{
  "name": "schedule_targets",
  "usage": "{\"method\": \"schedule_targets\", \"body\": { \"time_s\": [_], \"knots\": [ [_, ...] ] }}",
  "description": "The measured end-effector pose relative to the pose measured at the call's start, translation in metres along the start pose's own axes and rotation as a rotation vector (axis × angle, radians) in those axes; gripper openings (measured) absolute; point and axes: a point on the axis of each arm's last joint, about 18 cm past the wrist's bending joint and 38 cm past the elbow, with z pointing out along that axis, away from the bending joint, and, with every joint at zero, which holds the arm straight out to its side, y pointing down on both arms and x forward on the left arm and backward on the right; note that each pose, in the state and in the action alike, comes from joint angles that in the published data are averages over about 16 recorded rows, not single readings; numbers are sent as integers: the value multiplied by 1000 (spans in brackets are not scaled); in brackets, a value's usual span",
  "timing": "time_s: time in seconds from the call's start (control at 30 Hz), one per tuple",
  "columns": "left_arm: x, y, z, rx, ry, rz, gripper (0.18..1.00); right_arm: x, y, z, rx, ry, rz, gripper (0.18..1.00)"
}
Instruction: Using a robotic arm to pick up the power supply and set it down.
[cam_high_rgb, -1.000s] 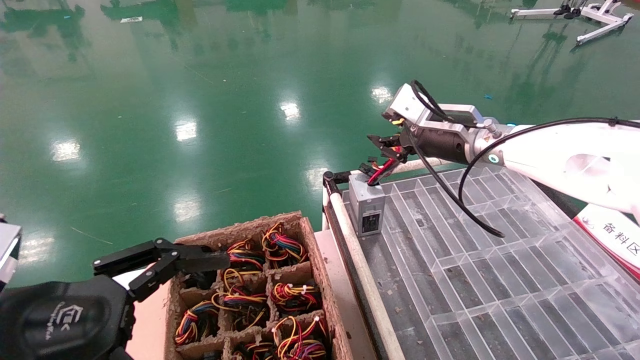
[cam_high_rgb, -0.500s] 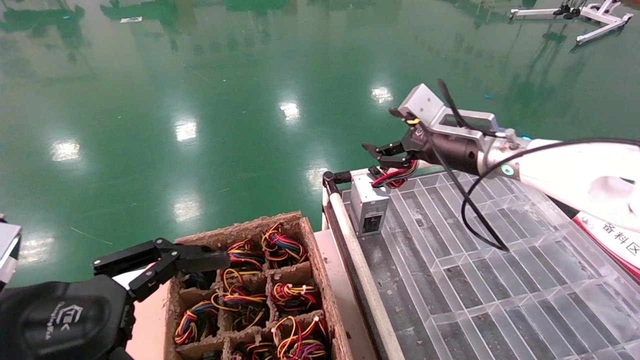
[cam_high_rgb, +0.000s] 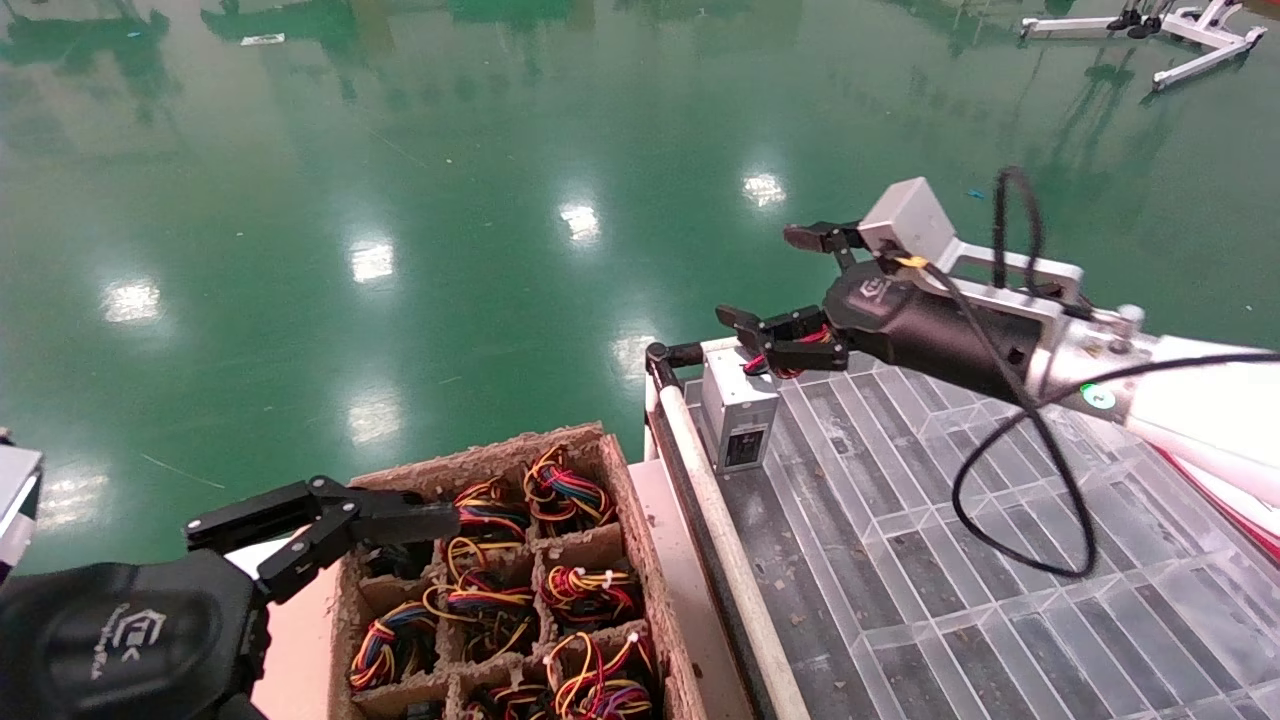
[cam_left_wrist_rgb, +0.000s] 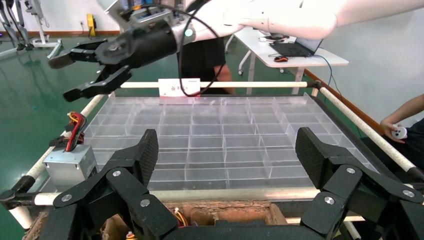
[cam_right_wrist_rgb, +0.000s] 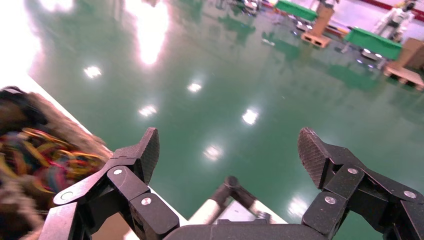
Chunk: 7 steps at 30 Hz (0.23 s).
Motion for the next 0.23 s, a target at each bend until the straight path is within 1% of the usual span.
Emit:
{"method": "schedule_targets", "body": {
  "time_s": [0.23],
  "knots": [
    [0, 0, 0, 0, 0, 0, 1000, -9, -3, -14, 36, -33, 28, 993]
  ]
}}
